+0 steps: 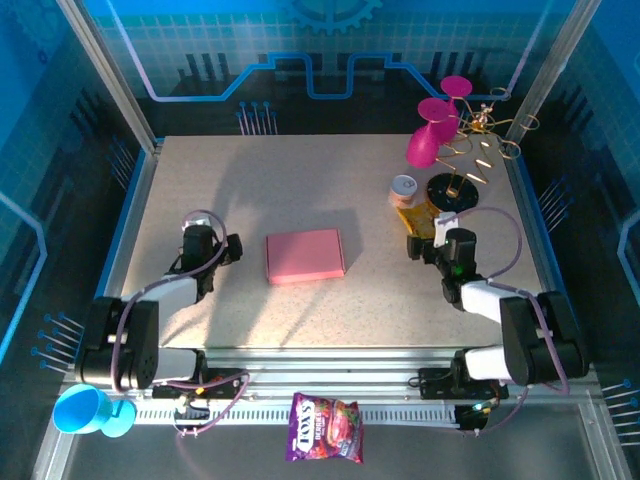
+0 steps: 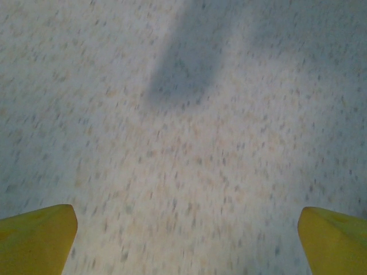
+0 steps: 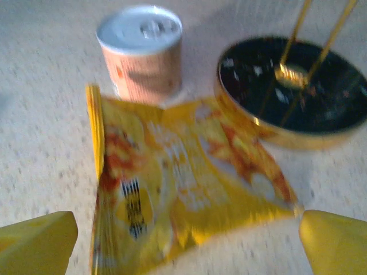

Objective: Fold the paper box

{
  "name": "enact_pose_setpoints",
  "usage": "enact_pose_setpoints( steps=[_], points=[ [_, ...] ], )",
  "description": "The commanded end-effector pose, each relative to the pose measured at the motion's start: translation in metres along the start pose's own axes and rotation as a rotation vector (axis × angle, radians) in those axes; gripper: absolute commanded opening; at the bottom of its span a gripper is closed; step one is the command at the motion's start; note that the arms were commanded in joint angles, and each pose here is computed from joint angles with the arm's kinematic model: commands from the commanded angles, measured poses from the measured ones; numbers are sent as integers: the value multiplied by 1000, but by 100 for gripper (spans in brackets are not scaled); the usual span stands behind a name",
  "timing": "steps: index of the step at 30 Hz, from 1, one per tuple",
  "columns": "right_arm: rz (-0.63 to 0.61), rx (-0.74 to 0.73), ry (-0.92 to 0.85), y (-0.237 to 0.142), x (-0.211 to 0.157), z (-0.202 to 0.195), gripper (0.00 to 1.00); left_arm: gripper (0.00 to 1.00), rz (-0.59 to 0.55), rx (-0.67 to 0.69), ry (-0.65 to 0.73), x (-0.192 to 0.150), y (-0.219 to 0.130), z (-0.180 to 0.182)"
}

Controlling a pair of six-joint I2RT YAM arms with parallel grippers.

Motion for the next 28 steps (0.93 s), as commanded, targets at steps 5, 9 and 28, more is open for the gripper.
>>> enact_pose_setpoints(
  steps=[5, 9, 28],
  points=[
    [-268, 43, 50, -7, -2, -17, 100, 99, -367, -172, 119, 20, 12, -11],
    [-275, -19, 68, -6, -1, -20, 100, 99, -390, -102, 84, 18, 9, -5],
    [-196, -72, -46, 10, 4, 1, 100, 99, -377, -77, 76, 18, 9, -6]
  ],
)
Point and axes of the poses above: each hand's point on the last joint's axis, 136 mm out from that joint toward the fingers, its own y axis out along the fingers, its own z axis along the line the jaws close on, x = y × z, the point moved 9 cm from there along -y, back along the fingers, and after that the axes turned 8 degrees about y, right-handed, at the moved point
